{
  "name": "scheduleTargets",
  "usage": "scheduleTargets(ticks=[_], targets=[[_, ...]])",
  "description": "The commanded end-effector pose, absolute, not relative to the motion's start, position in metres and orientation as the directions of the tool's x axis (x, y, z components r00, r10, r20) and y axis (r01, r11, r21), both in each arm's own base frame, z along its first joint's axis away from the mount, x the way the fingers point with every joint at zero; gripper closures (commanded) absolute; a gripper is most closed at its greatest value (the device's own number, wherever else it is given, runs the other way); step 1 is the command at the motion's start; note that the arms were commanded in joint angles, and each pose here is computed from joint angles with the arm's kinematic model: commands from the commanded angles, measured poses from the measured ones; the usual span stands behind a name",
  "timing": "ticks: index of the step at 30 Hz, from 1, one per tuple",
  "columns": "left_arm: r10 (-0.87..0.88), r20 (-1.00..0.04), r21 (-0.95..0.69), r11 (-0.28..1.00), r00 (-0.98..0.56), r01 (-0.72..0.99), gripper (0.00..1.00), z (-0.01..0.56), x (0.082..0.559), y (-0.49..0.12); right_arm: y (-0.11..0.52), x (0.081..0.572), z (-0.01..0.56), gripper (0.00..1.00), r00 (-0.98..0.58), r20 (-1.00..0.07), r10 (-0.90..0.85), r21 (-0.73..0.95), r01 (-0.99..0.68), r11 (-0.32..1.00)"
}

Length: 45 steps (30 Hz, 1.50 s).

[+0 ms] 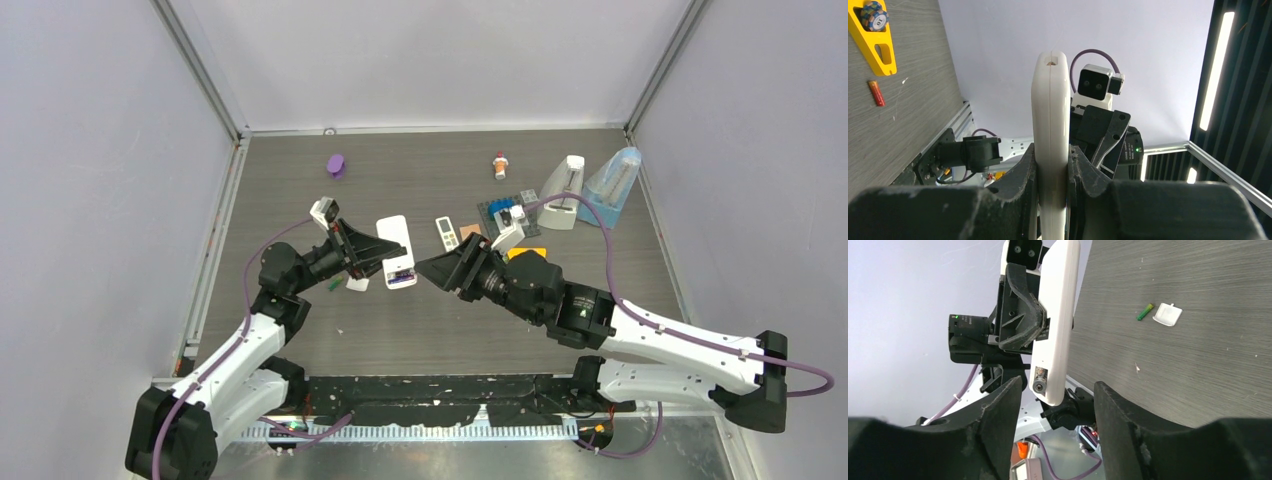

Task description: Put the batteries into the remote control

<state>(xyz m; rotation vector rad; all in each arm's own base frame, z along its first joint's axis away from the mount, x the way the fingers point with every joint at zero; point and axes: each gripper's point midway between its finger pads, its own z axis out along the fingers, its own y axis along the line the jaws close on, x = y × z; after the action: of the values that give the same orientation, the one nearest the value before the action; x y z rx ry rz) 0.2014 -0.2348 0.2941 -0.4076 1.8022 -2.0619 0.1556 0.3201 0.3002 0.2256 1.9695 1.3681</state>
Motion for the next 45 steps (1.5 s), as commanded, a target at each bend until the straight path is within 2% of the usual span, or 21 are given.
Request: scheduleTargets(ticks=[1,15,45], targets=[[-0.438,-0.091,-0.979,-0.124,-0.894,0.160,1.00,0.309,0.195,-0.236,0.320,0.158,0.331,0.42,-0.711,-0.401,0.577,0.912,-0.255,0.321],[-0.436,-0.090,-0.979,-0.126,-0.895,0.159,1.00,0.310,0.194,-0.236,0.329,0.157,0.316,0.57,-0.730,-0.406,0.549,0.906,-0.246,0.344],[-0.459,-0.071,-0.974,-0.160,-0.885,0.161,1.00,0.322,0.193,-0.232,0.356,0.153,0.280,0.64,-0.784,-0.410,0.466,0.884,-0.218,0.413]])
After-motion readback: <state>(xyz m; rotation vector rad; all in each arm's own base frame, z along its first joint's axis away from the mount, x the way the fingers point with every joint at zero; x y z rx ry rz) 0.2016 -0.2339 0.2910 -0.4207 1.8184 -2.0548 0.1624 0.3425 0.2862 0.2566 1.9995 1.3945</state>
